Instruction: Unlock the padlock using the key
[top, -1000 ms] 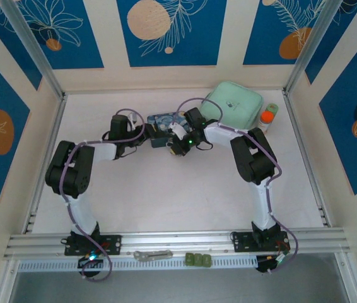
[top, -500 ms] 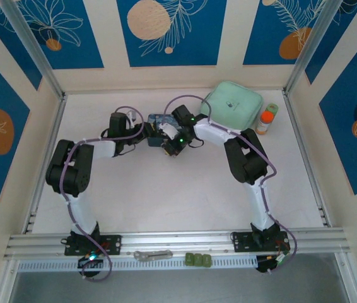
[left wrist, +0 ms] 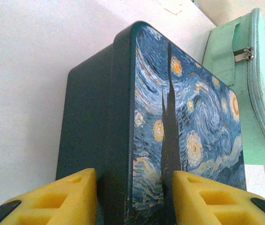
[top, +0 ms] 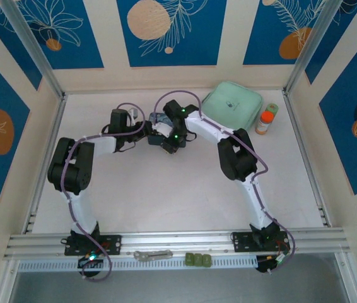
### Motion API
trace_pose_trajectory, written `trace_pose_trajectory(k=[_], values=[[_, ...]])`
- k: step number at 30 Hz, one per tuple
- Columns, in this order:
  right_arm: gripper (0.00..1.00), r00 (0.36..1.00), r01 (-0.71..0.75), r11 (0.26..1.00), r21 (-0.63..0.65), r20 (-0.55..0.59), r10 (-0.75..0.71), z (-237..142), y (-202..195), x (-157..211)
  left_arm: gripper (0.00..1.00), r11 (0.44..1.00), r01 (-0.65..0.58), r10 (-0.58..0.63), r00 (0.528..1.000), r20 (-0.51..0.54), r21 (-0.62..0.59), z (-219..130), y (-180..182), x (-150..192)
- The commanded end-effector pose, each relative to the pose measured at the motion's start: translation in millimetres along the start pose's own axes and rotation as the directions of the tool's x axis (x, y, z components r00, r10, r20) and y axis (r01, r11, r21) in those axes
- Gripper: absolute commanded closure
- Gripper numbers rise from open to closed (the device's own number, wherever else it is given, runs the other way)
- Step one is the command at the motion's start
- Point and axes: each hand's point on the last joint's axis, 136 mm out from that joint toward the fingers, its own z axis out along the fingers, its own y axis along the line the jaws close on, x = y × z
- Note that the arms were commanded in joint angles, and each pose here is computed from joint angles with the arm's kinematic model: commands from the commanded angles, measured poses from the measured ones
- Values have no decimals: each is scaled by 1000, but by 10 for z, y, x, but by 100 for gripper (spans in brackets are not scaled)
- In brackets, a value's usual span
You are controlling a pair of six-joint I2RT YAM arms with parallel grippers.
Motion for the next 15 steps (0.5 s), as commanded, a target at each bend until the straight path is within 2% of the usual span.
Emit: trace_pose_trajectory(k=[1, 8, 15], values=[[100, 997, -78, 989, -124, -23, 76, 337, 28, 54, 57, 995, 20, -1, 982, -191, 98, 96, -210, 456], [100, 998, -62, 992, -111, -4, 62, 440, 17, -143, 58, 989, 44, -16, 981, -193, 139, 71, -292, 492], [100, 991, -129, 978, -163, 16, 134, 422, 62, -62, 39, 991, 61, -49, 993, -105, 116, -338, -362, 479]])
